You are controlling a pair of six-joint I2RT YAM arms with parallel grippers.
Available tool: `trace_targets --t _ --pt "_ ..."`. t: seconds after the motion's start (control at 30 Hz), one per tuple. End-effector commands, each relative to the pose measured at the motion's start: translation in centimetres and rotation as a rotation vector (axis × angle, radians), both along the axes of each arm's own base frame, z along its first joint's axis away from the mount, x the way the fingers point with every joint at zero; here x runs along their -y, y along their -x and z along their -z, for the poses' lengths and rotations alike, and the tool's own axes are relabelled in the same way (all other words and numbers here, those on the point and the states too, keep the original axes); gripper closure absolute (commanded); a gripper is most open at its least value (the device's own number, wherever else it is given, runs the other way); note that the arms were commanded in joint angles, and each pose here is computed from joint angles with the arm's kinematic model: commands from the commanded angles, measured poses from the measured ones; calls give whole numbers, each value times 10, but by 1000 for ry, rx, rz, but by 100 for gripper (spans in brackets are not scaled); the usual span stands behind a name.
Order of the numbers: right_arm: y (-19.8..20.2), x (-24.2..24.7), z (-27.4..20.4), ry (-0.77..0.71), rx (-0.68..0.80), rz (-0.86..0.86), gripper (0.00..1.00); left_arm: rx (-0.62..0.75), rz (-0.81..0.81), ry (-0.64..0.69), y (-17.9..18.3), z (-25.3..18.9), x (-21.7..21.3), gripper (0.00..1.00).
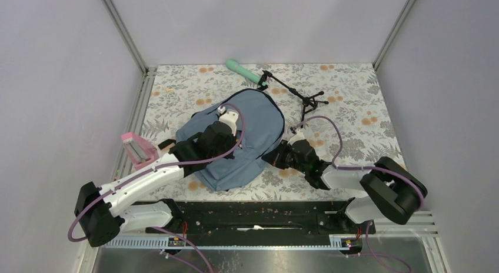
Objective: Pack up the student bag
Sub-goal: Zip the student bag at the center of the board.
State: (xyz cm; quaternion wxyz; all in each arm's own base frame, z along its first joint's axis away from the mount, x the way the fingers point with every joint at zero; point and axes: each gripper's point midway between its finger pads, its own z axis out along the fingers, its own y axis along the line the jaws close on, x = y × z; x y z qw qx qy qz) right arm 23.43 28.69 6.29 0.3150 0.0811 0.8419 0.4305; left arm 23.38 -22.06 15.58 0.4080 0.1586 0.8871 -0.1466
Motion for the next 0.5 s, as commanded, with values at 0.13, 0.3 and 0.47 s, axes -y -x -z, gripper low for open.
trace_targets --t 0.13,0.3,0.47 --pt "-2 35 4 222 112 20 100 229 -78 -45 -40 -73 -11 100" --pt "3 51 16 306 113 23 100 198 -101 52 -55 -80 -9 100" --pt "6 55 13 313 132 15 100 181 -10 219 -55 -93 10 100"
